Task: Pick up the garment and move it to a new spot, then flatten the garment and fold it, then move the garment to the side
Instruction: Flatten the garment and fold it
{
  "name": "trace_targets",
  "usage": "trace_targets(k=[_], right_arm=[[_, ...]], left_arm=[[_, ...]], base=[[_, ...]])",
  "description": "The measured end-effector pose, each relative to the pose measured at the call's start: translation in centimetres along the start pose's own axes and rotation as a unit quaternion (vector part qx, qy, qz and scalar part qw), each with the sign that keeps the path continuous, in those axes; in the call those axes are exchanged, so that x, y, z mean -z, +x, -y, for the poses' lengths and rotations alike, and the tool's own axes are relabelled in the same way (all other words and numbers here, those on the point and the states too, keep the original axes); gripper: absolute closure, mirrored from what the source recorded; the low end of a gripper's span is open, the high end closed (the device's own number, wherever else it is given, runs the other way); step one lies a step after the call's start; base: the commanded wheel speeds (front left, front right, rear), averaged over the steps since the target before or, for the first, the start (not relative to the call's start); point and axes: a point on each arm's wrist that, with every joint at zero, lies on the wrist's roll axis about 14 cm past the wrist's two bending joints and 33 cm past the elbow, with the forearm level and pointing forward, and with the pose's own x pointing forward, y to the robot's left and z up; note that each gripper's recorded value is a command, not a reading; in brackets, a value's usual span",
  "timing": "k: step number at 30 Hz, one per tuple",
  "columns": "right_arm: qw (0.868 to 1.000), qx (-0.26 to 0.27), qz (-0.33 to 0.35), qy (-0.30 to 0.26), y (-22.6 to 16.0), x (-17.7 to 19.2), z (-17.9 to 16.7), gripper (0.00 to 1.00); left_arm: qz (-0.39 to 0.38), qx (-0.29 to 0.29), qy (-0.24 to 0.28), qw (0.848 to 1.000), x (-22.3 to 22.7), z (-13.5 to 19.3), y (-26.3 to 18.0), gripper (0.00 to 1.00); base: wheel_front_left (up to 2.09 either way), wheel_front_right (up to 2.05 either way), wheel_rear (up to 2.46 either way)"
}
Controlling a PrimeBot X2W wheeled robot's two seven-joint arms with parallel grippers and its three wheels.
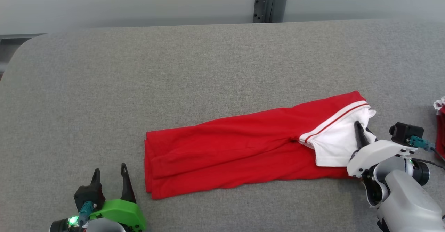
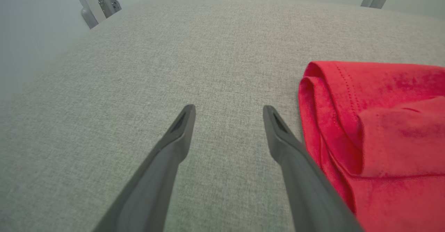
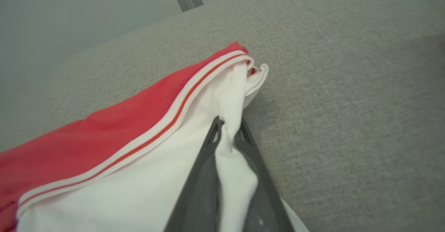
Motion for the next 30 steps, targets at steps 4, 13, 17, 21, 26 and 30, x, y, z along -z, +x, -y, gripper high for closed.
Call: trace_targets(k=[4, 13, 17, 21, 26, 30], right_arm=[[0.998, -0.044, 0.052, -0.015, 0.0, -3.0, -3.0, 1.0], [0.981, -0.184, 0.062, -0.017, -2.7, -2.5, -12.8, 1.0], [0.97, -0.242, 0.03, -0.004, -4.0, -0.8, -16.9, 1.0], [0.957, -0.291, 0.001, 0.001, -5.0, 0.6, -20.4, 1.0], [0.941, -0.338, -0.024, 0.002, -5.3, 1.8, -24.3, 1.0], [0.926, -0.374, -0.043, -0.004, -5.4, 2.9, -27.4, 1.0]], left_arm=[[0.001, 0.01, -0.002, 1.0, -0.1, 0.6, 0.0, 0.0], [0.011, 0.024, 0.002, 1.0, -0.7, 1.3, -0.5, 0.0], [0.015, 0.024, 0.003, 1.0, -0.8, 1.1, -1.0, 0.0], [0.017, 0.025, 0.006, 1.0, -0.8, 1.0, -1.5, 0.0], [0.017, 0.027, 0.011, 0.999, -0.6, 0.8, -2.4, 0.0], [0.023, 0.023, 0.009, 0.999, -1.0, 0.4, -2.9, 0.0]], base=[[0.0, 0.0, 0.0], [0.0, 0.0, 0.0], [0.0, 0.0, 0.0], [0.0, 0.0, 0.0], [0.0, 0.0, 0.0], [0.0, 0.0, 0.0]])
